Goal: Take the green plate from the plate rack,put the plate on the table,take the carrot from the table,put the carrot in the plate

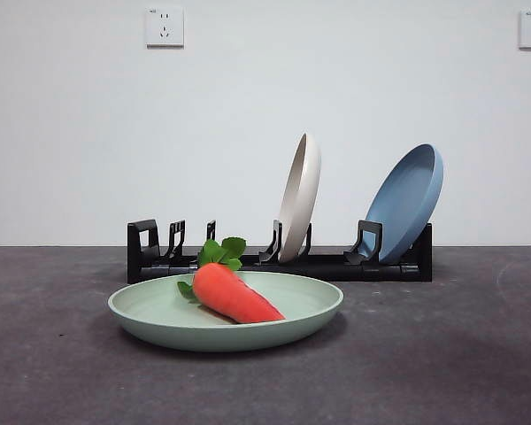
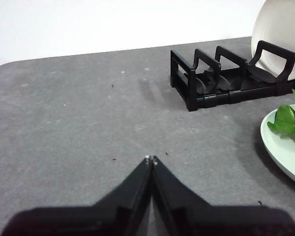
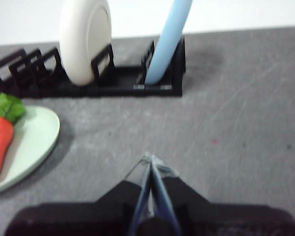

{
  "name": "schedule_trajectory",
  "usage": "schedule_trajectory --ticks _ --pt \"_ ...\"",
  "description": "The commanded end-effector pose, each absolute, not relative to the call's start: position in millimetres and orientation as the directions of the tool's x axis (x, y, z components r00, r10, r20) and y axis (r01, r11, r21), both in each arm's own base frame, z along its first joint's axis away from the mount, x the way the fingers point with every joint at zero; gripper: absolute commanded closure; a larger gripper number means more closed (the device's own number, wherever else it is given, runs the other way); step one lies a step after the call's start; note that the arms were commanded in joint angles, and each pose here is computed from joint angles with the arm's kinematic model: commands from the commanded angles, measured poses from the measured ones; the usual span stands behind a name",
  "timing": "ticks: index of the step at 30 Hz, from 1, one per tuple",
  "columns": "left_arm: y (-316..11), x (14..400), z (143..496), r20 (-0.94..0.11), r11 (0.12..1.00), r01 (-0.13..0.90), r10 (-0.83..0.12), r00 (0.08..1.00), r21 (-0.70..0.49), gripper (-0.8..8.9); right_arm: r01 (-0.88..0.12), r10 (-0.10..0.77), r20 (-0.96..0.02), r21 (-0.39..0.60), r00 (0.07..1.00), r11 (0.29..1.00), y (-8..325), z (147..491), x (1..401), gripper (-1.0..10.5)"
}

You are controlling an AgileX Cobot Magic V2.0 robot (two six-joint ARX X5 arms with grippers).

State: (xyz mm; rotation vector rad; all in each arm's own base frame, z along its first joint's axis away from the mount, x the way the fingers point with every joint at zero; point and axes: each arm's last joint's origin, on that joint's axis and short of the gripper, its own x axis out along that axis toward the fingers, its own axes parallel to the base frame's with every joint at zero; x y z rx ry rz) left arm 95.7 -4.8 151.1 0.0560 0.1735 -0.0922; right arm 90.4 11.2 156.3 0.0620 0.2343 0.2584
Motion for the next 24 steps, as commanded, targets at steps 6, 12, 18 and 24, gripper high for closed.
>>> schedule_trajectory --ticks 6,12,18,24 --pt "-4.6 96.0 147.6 -0.183 0.995 0.094 -0.085 0.979 0.037 8.17 -0.23 0.258 -0.243 0.139 0.935 0.963 11.3 151.3 90.6 9.5" --pt "-4.6 96.0 147.5 -0.184 0.995 0.093 -0.085 0.979 0.037 8.17 -0.229 0.258 -0.246 0.14 0.934 0.963 11.3 151.2 90.7 9.5" --pt "-4.6 96.0 147.6 -0.183 0.995 0.093 -0.085 0.979 0.037 8.17 -0.23 0.258 -0.246 0.14 0.934 0.963 11.3 151.2 90.7 9.5" --pt "-4.6 96.0 147.6 -0.183 0.995 0.093 -0.085 0.979 0.037 8.17 -0.229 0.258 -0.246 0.14 0.934 0.963 11.3 151.2 90.7 9.5"
